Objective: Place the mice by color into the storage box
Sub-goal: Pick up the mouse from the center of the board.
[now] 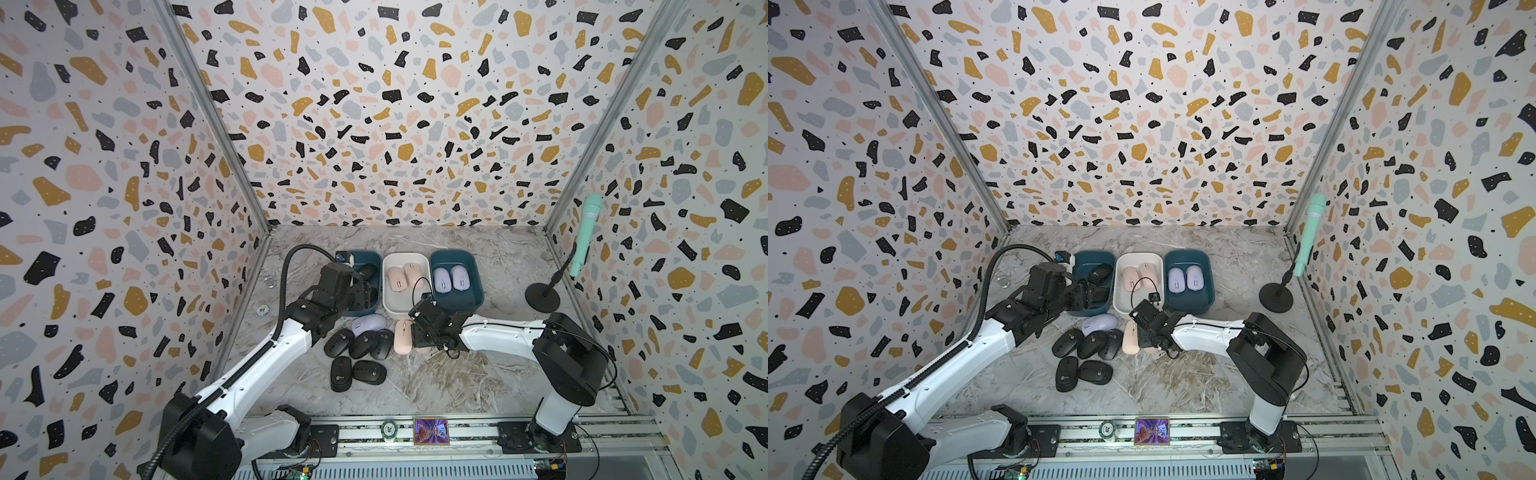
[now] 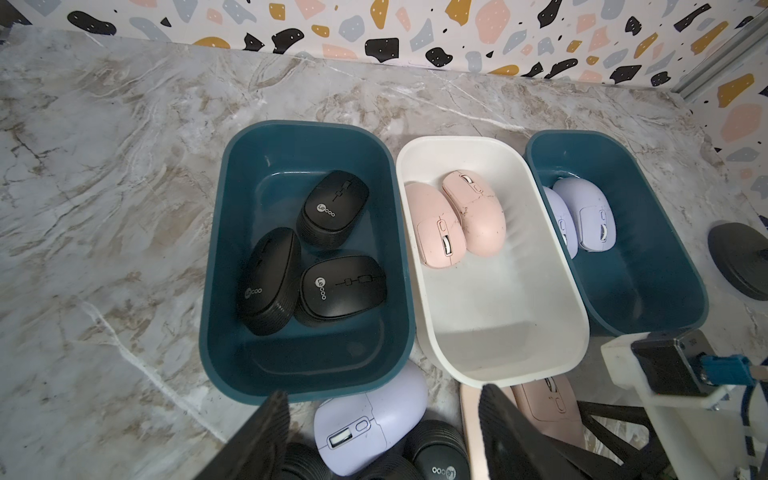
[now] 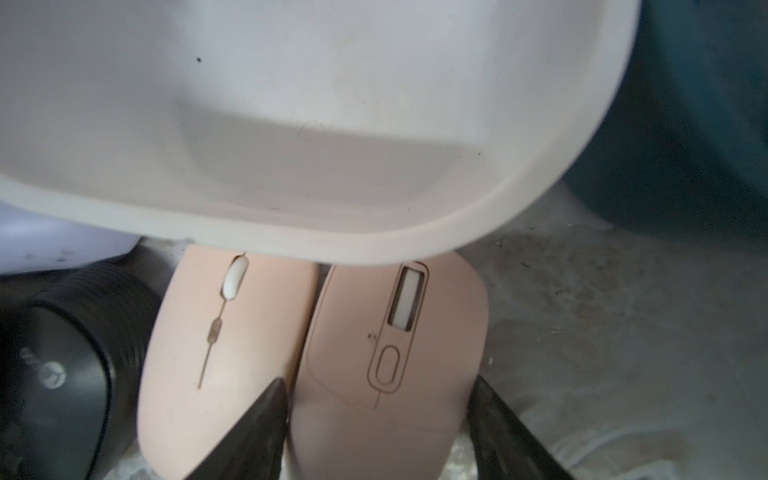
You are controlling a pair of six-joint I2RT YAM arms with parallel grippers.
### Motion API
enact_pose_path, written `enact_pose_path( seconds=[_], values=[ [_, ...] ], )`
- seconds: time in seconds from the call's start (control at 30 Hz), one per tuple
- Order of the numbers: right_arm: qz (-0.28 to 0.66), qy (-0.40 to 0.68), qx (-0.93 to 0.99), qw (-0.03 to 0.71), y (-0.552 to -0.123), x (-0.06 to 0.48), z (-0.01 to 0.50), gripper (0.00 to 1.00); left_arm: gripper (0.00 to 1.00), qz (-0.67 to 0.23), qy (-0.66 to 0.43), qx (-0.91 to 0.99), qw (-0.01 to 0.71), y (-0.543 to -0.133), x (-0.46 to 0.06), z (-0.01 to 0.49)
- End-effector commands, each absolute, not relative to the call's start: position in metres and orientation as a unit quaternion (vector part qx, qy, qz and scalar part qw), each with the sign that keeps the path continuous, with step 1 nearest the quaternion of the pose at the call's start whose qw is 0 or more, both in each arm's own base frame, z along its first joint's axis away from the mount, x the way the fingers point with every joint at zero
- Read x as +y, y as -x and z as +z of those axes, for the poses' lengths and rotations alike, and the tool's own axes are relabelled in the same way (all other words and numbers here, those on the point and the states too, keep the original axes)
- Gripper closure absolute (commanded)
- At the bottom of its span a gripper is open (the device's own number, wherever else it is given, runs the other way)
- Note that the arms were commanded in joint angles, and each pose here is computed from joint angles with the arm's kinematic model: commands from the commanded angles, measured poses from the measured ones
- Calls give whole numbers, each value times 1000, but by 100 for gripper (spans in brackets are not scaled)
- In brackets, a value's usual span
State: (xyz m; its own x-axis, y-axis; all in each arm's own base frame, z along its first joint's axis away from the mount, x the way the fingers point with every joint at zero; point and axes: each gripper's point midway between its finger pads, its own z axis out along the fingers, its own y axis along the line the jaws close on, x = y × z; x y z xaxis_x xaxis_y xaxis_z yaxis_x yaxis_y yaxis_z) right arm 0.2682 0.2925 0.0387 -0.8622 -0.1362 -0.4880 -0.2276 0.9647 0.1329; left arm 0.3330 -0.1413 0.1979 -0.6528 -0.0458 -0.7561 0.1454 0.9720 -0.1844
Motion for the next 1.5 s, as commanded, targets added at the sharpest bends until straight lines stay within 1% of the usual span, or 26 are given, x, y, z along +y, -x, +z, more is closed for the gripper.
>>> enact_pose_path(
  seconds=[0.0,0.27,0.57,0.63,0.83,0.9,1.23,1.47],
  values=[
    [71,101,964,235,-266,288,34,32,28,-106,-32,899,424,-335,-139,198],
    [46,107,967,228,-263,279,27,31,28,-105,-33,899,425,-335,-139,198],
    [57,109,968,220,-263,284,21,32,28,-100,-30,899,425,-335,-137,196],
    [62,107,969,215,-263,284,18,33,28,-101,-30,899,426,-335,-137,197],
    [69,100,970,209,-258,278,17,44,28,-100,-30,898,427,-335,-137,199],
    [70,97,970,210,-256,275,19,46,29,-100,-31,898,427,-335,-137,199],
    [72,95,968,223,-254,267,36,46,28,-99,-29,896,433,-337,-136,204],
    [79,99,964,233,-253,265,46,46,29,-102,-30,899,425,-339,-139,198]
  ],
)
